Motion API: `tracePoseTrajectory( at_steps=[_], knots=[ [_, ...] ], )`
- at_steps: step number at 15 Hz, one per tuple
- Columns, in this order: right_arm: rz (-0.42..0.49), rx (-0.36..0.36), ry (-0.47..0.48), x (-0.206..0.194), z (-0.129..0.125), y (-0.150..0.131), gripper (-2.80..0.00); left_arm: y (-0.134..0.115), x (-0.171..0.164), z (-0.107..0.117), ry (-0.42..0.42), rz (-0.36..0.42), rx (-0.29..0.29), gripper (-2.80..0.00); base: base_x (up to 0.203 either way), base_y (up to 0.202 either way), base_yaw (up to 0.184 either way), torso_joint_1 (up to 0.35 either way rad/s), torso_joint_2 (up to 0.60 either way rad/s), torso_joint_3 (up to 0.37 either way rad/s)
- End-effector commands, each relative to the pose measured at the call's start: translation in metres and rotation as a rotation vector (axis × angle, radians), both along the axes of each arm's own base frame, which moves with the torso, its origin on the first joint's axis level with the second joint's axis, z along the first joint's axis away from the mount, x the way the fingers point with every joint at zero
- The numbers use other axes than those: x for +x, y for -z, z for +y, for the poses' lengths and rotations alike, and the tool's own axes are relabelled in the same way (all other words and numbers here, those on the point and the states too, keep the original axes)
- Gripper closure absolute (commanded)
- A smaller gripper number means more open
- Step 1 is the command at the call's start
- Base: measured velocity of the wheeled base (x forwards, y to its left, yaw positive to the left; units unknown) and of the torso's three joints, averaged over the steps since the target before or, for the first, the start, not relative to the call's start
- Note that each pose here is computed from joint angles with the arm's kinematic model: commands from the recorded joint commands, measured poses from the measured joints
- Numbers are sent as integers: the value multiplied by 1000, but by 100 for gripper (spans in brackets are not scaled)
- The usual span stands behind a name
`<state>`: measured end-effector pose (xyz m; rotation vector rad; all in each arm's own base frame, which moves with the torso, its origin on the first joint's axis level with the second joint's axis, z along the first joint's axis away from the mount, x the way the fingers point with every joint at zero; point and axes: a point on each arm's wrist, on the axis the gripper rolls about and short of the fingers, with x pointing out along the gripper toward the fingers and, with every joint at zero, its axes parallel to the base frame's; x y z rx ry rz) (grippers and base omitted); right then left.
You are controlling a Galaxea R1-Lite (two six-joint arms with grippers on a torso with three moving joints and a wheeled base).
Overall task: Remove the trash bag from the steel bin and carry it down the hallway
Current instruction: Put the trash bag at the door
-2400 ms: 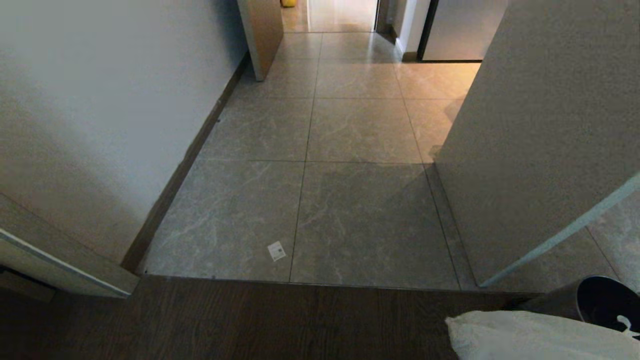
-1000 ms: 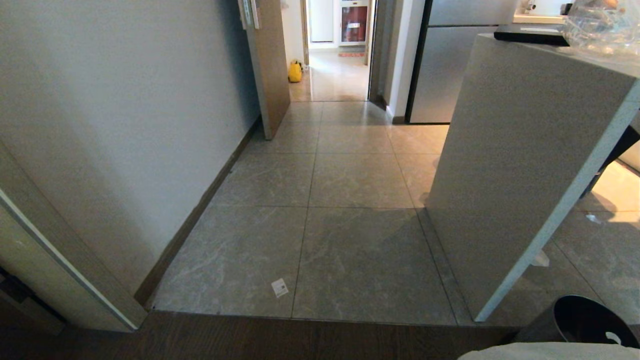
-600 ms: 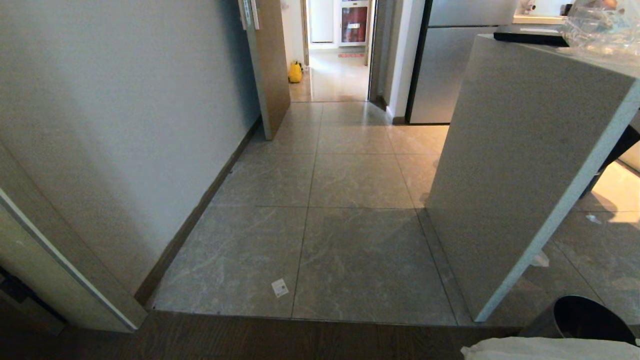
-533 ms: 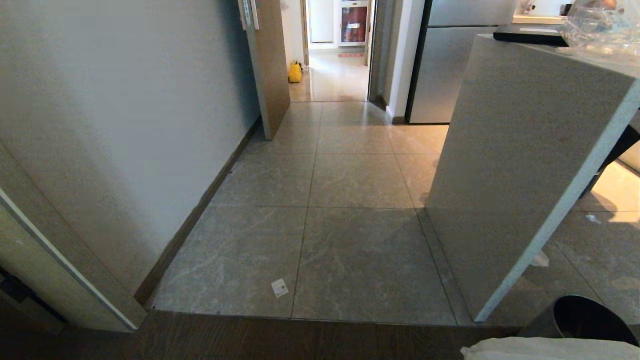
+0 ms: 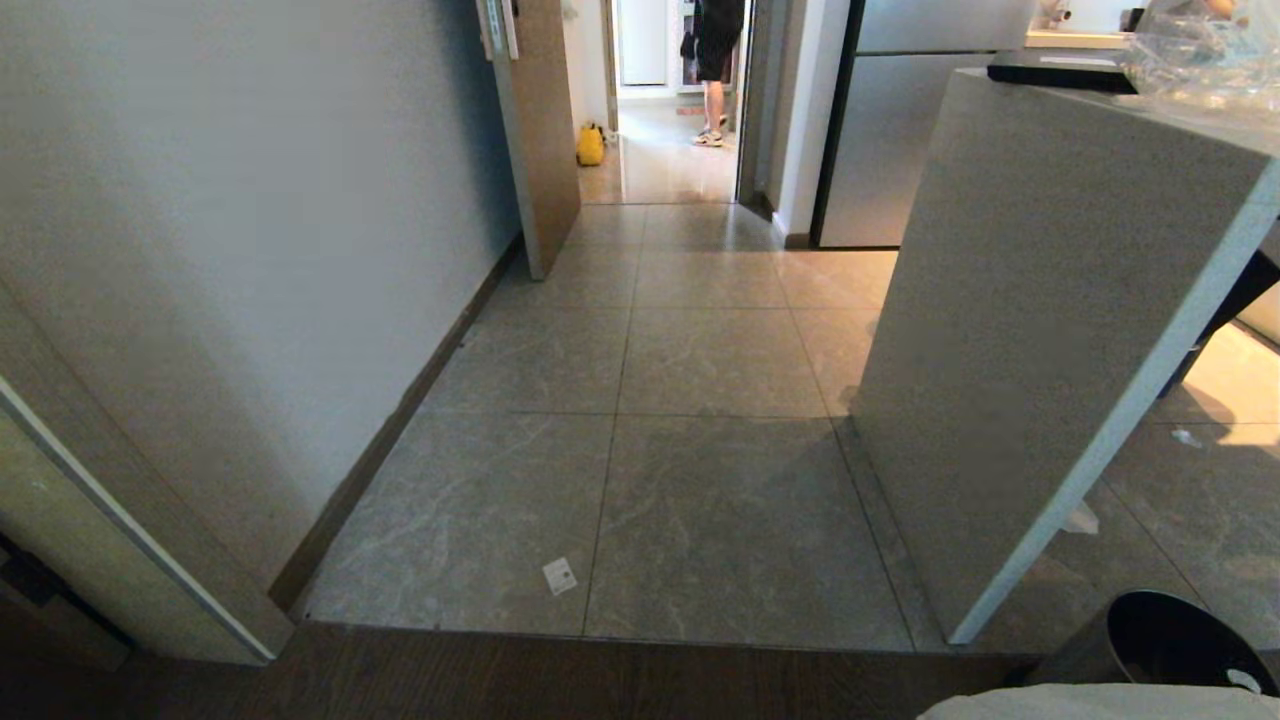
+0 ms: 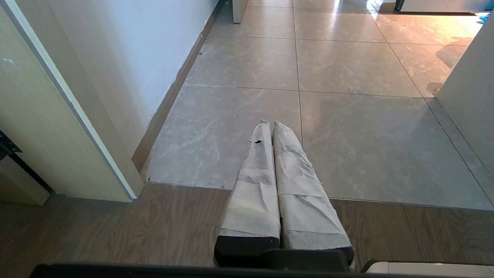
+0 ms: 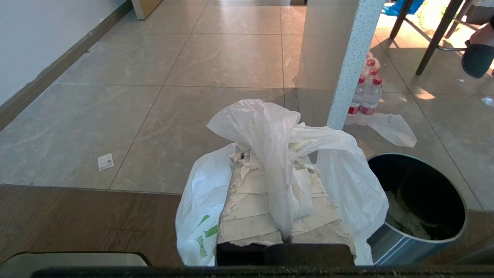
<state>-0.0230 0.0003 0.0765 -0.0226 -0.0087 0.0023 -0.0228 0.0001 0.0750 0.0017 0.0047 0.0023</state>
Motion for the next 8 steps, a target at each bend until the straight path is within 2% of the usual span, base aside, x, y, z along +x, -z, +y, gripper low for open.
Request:
tracePoseTrajectory(
  at_steps=[1,8],
  knots=[
    [1,0,-1,0,0,0,0,0,0,0,-1,0,3,0,0,0,0,0,0,0],
    [2,0,-1,0,0,0,0,0,0,0,-1,3,-5,0,0,0,0,0,0,0]
  ],
)
